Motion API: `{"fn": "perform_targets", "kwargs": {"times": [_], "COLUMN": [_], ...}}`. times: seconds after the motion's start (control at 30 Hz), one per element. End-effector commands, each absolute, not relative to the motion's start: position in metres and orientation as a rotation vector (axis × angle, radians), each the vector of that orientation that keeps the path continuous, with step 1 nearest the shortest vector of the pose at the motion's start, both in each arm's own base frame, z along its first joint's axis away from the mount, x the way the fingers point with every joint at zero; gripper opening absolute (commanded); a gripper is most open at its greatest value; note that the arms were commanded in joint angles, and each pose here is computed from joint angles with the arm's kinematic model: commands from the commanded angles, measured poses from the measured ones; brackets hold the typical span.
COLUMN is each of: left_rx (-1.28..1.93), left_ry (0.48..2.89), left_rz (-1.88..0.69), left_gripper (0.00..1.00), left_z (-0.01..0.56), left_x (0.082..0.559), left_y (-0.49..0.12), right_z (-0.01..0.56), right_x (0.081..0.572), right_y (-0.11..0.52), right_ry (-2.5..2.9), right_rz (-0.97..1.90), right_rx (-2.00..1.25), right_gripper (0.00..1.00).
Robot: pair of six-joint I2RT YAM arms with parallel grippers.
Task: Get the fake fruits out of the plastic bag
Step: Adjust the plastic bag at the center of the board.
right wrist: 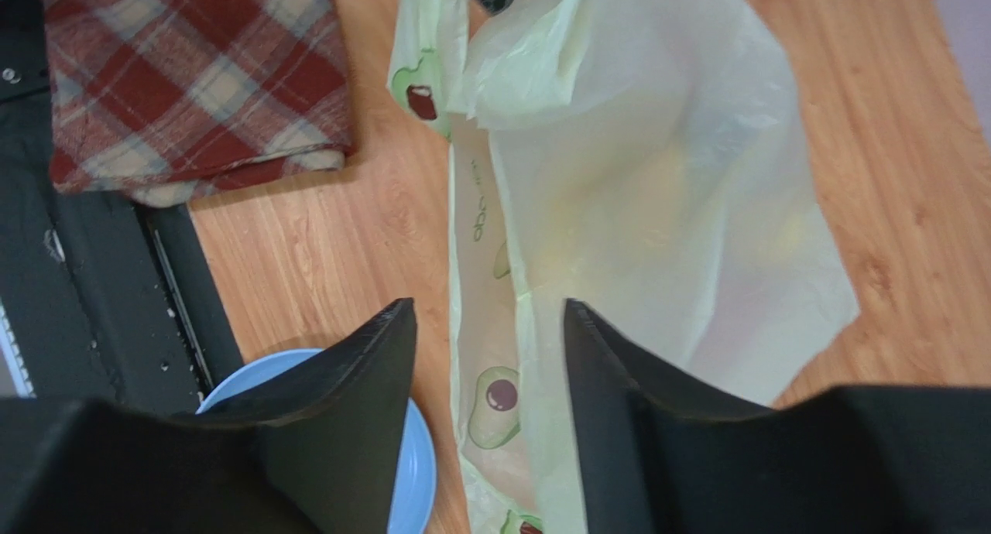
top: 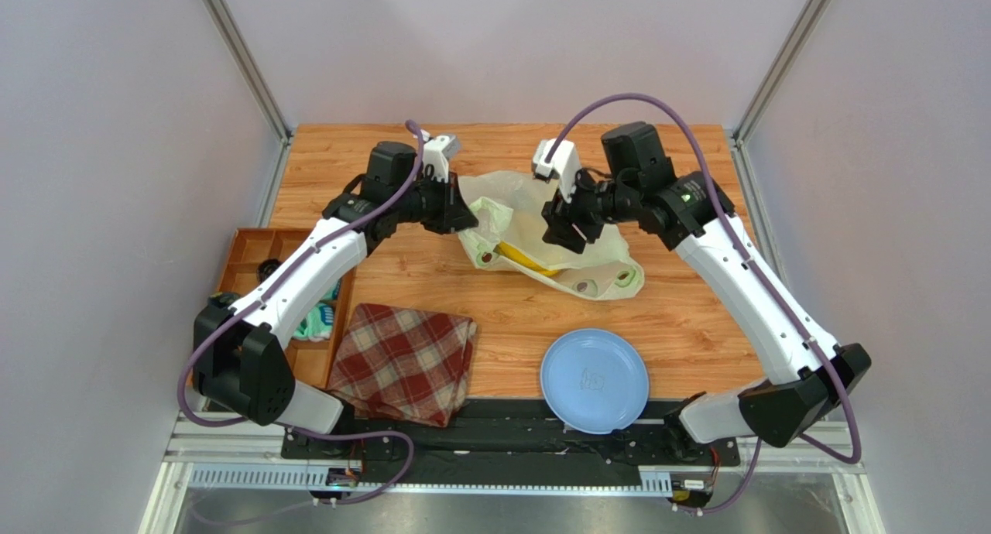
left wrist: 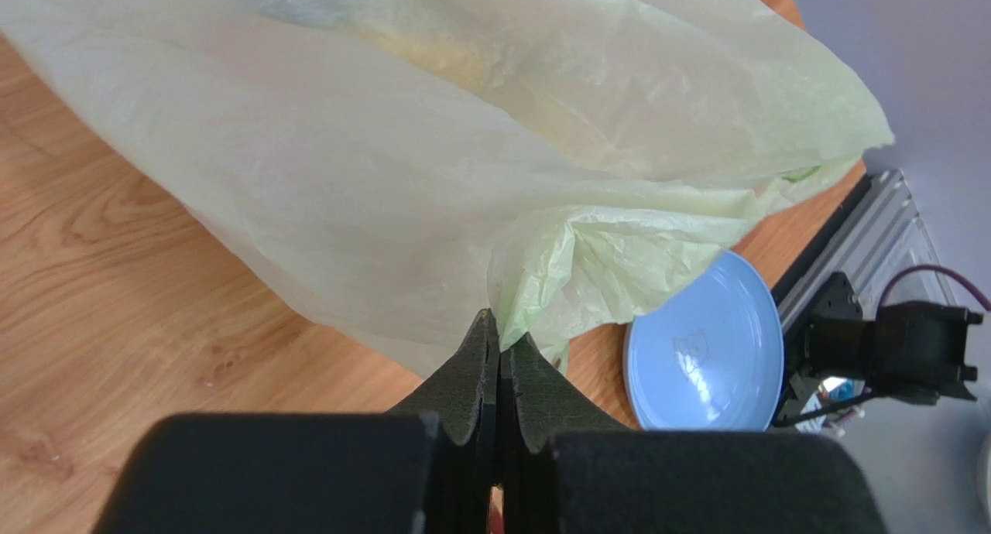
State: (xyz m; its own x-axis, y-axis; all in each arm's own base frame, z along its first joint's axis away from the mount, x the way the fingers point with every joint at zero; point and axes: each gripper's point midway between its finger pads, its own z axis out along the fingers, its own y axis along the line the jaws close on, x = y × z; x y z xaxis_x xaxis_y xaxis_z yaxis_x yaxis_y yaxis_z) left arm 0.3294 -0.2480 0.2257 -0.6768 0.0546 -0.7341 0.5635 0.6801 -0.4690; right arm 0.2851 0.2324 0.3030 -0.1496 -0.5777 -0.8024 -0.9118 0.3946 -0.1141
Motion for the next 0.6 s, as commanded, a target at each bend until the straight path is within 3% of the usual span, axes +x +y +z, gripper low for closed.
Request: {"fn": "perform_targets", "kwargs": {"times": [0.0,0.3,0.57], "left_rx": [0.298,0.298,0.266], "left_ry": [2.210,2.220,2.222], "left_rz": [-0.852,-0.845,-0.858], "left_gripper": [0.00,0.00,0.00], "left_z": [0.226,0.218,0.207], "left_x": [0.343,0.325,0.323], "left_y": [-0.229,-0.214,-0.214], "right_z": [0.261,0.194,0.187], "right_x": [0.280,0.311,0.270], "right_y": [0.243,0.264,0.247], "right_ry": [1.841,1.955,1.972], "right_rz": [0.590,0.592,0.608], "right_rx": [-1.434,-1.544,-1.719], "right_gripper": [0.48,0.17,0.13]}}
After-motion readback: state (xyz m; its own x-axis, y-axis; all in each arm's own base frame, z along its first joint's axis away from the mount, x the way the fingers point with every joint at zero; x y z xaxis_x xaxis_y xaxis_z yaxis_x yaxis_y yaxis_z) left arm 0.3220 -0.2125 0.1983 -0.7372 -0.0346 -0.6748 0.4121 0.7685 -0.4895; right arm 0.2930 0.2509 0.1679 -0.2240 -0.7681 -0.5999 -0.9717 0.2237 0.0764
